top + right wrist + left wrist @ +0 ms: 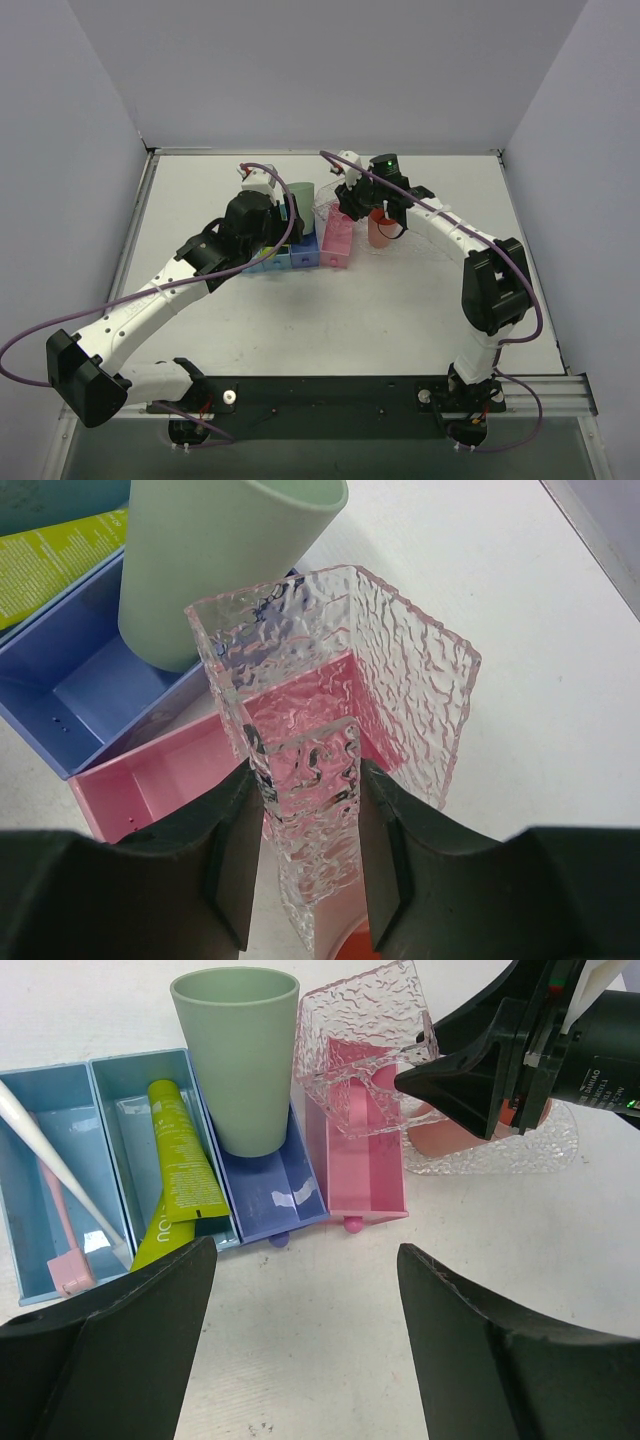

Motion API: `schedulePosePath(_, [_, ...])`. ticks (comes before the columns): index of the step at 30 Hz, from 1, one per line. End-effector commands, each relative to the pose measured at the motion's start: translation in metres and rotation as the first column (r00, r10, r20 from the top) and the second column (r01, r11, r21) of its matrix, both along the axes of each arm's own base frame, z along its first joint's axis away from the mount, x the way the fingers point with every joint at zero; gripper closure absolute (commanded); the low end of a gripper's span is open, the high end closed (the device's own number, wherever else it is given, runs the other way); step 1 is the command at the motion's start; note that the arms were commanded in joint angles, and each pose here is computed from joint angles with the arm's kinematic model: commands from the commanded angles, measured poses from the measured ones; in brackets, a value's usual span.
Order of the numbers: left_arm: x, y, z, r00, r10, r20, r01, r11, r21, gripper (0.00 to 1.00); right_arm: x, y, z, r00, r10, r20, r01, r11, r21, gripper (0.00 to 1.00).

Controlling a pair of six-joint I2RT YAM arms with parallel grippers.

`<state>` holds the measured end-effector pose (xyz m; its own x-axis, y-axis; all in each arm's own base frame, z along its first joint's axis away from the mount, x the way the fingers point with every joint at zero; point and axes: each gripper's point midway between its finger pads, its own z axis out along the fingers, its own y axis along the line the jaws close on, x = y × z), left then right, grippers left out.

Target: Prepare toiletry sets of a toothbrush and toothpaste on the tray

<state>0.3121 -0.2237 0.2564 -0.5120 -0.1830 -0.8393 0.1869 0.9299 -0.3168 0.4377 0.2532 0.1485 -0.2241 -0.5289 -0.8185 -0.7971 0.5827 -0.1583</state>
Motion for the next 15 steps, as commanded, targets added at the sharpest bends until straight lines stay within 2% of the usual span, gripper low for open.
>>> schedulePosePath(1, [0.004,-0.002,0.022,0.998,0.001,0.058,0.002,0.999,-0.049,0.17,0.006,0.009,0.031,0.999,0.009,0.053,-0.011,0.999,0.053,0.90])
schedulePosePath(7, [0.002,-0.011,0.023,0.994,-0.072,0.086,0.076,0.996,-0.041,0.16,0.007,0.009,0.053,0.997,0.002,0.081,-0.009,0.997,0.082,1.00])
schedulePosePath(15, [0.004,-0.023,0.036,0.971,-0.182,0.156,0.186,0.983,-0.013,0.16,0.003,0.012,0.077,0.995,0.010,0.103,-0.023,0.991,0.134,1.00])
